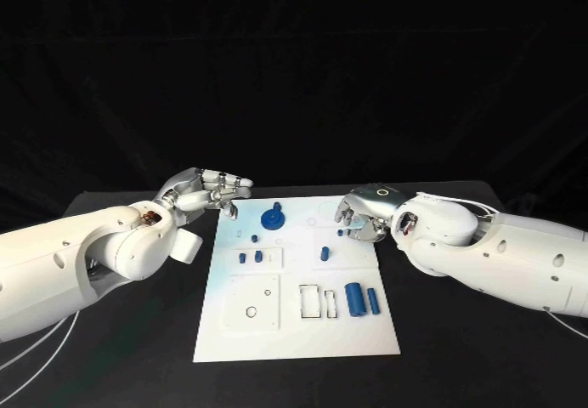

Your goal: Assemble the parts on the task board

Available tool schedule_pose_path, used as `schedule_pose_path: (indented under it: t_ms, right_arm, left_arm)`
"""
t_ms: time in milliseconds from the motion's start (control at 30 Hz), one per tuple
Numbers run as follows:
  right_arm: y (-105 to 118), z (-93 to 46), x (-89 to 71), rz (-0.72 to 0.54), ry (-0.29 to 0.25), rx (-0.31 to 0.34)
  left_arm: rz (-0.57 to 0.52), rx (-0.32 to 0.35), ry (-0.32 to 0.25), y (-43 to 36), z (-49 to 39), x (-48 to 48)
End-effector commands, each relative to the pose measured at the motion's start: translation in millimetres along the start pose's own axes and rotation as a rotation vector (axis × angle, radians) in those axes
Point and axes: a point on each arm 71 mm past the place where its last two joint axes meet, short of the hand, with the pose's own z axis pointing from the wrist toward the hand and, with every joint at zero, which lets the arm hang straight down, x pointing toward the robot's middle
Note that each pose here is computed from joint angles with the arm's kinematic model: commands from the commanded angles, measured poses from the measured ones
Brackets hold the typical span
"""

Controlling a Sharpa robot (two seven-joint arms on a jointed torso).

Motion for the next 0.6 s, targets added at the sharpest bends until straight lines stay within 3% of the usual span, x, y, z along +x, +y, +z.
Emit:
schedule_pose_path:
  t_ms: [33, 600]
  right_arm:
    - [0, 3.5, 3.6, -0.089, 0.009, 0.027]
    - [6, 10.1, 26.1, -0.079, 0.044, 0.017]
  left_arm:
    - [-0.109, 0.054, 0.004, -4.3, -0.9, 1.9]
    - [-0.130, 0.056, 0.001, -5.8, -3.9, 3.4]
